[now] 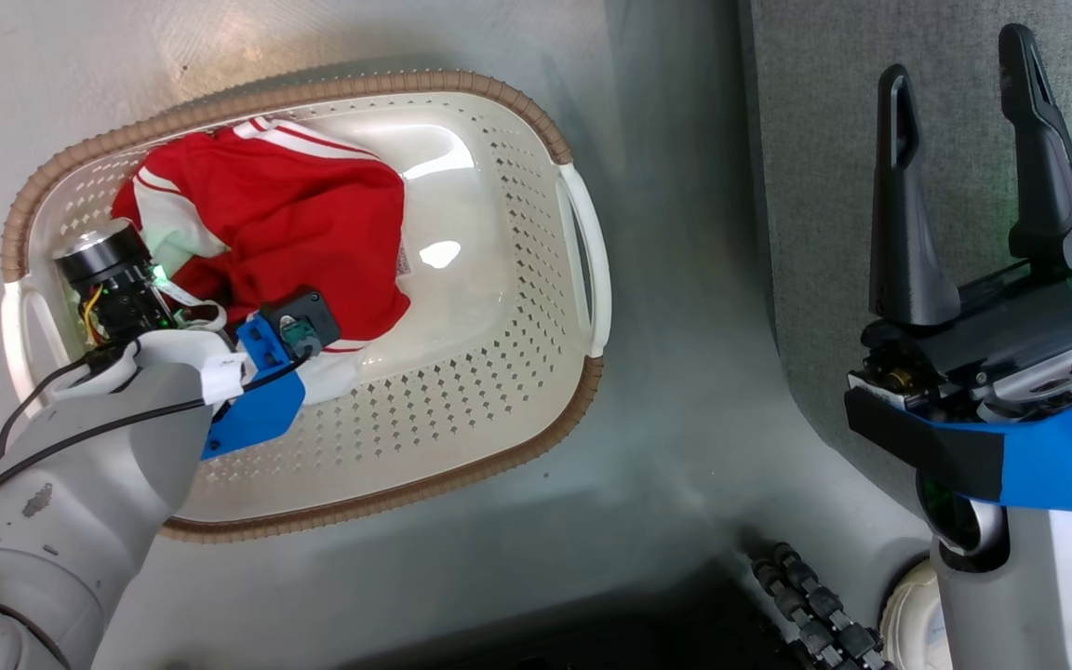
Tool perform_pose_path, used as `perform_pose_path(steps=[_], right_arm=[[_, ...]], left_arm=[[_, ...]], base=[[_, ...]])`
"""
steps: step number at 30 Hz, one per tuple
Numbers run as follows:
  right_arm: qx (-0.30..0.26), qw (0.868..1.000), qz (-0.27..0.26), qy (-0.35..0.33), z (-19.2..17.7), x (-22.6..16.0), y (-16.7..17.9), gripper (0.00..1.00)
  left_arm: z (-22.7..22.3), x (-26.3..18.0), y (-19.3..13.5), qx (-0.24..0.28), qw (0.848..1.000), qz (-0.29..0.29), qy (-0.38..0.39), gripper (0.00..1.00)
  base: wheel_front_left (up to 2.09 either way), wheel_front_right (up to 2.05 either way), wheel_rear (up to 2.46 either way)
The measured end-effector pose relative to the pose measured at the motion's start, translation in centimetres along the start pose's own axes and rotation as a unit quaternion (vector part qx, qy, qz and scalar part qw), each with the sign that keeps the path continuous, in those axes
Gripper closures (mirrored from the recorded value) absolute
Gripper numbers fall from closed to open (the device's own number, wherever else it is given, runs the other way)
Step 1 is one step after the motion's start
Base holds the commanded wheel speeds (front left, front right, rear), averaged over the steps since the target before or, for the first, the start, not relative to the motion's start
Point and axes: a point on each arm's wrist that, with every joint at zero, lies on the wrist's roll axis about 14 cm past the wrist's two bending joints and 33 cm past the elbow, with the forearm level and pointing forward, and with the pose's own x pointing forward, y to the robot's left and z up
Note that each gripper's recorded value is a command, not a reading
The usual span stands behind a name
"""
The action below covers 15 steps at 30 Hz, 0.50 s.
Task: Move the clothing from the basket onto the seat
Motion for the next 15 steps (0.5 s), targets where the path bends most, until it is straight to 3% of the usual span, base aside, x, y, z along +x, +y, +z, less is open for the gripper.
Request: perform_pose_path(steps=[15], right_arm=[[0.006, 0.999, 0.008, -0.033, 3.3, 0.3, 0.8, 0.00]], left_arm=[[2.5, -3.7, 1.5, -0.012, 0.998, 0.037, -0.046, 1.00]], base=[[0.00, 0.00, 0.00]])
